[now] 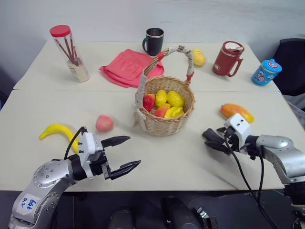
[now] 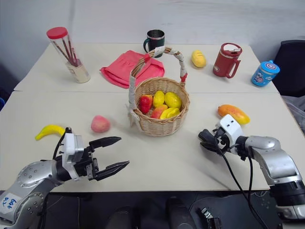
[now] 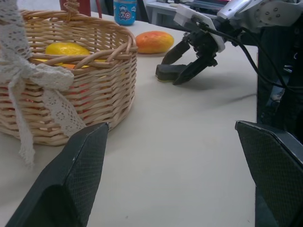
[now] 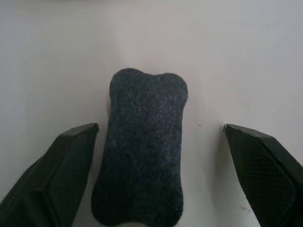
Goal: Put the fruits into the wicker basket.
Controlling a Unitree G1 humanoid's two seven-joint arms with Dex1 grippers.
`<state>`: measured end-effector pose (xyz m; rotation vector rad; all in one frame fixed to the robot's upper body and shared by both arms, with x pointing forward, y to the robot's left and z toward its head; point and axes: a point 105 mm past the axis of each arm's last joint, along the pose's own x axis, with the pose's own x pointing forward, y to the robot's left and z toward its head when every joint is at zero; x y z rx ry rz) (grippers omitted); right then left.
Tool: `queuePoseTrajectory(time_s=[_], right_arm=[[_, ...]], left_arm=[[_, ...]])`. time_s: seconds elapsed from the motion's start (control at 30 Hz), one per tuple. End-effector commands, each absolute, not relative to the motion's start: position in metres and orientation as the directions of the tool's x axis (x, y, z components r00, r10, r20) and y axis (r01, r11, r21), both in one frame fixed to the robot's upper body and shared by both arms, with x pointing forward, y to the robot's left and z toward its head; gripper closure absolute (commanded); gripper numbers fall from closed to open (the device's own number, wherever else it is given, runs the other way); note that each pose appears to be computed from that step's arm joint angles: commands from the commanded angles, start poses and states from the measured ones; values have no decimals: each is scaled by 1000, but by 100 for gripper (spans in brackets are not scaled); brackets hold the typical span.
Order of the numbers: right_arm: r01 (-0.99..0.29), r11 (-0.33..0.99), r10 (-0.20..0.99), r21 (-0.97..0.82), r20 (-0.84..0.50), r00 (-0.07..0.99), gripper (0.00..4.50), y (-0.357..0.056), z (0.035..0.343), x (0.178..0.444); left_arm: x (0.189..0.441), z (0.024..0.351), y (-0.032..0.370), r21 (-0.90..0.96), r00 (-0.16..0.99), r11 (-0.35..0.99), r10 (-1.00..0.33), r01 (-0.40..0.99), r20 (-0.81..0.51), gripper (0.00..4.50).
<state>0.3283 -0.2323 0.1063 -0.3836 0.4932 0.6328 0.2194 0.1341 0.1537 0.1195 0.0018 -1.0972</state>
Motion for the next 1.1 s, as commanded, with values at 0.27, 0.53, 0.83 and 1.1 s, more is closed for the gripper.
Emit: queuePoseTrajectory(time_s=[0.27,0.53,0.83,1.1], right_arm=[[-668,741,602,-73,-369,708,318,-257,141,273],[-280,936,165,-213,-437,884,318,-385,149,242],[85,928,-224,-364,-357,907,318,-458,146,301],[44,977,-116,-211,-347,931,129,-440,122,325]], left_arm=[[213,147,131,82,359,353,-930,932,-81,0],[232,153,139,119,367,359,-928,926,-57,0],[239,160,145,186,427,419,-904,889,-8,0],[240,162,173,245,509,478,-857,843,-80,0]])
